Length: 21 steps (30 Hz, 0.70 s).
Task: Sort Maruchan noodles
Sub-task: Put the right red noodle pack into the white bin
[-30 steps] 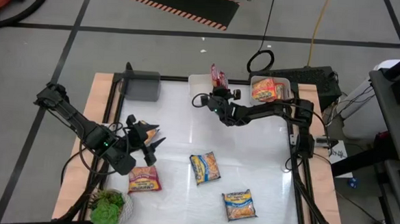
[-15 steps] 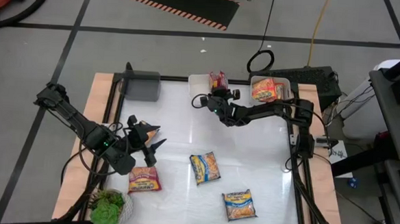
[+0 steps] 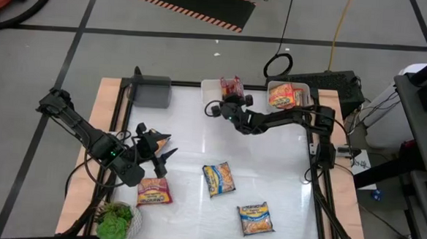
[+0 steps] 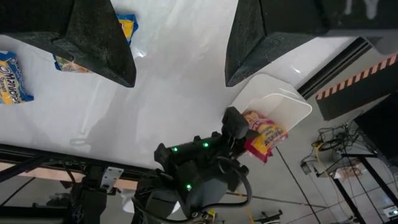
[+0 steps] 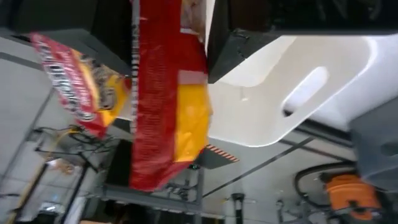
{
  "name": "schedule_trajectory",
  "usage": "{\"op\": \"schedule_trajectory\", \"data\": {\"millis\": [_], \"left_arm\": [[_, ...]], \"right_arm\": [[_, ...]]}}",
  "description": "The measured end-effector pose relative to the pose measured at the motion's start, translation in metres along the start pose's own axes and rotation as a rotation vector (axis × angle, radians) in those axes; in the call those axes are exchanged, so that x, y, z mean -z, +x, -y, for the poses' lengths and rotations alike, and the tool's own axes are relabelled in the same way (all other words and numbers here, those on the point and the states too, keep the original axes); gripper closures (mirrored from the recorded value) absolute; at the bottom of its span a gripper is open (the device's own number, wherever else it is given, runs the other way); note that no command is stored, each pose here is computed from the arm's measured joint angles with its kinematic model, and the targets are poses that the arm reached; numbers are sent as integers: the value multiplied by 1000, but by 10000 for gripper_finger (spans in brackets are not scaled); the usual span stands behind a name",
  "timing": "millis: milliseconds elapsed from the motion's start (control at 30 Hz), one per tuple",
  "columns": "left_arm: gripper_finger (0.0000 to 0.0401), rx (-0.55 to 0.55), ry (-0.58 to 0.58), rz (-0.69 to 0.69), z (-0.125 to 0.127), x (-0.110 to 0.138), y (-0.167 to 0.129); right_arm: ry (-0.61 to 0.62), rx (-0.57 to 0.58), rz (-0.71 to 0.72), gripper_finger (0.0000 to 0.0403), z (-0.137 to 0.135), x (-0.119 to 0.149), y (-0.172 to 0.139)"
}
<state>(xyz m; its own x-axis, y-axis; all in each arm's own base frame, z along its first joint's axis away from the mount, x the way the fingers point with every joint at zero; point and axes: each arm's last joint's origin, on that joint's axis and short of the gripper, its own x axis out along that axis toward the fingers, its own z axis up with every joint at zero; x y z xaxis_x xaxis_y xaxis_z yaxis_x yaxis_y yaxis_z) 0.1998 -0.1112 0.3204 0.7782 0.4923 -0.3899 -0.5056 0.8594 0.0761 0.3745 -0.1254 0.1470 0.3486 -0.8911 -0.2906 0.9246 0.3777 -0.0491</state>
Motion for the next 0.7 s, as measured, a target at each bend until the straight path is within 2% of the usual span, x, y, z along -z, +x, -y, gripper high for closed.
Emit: {"op": "schedule_trajectory", "data": {"millis": [100,267,400,533,700], "left_arm": [[148,0,0,0,0,0,0],[148,0,0,0,0,0,0],[148,-1,2,0,0,0,0],[148,0,5,0,0,0,0],[148,14,6,-11,1,1,0]], "right_arm": [[12,-50,-21,276,0,-3,-1],[17,-45,-43,307,3,-3,0],[32,-32,-20,306,3,-5,1],[75,23,62,297,1,-12,-3],[62,95,129,302,-6,-15,-14]]}}
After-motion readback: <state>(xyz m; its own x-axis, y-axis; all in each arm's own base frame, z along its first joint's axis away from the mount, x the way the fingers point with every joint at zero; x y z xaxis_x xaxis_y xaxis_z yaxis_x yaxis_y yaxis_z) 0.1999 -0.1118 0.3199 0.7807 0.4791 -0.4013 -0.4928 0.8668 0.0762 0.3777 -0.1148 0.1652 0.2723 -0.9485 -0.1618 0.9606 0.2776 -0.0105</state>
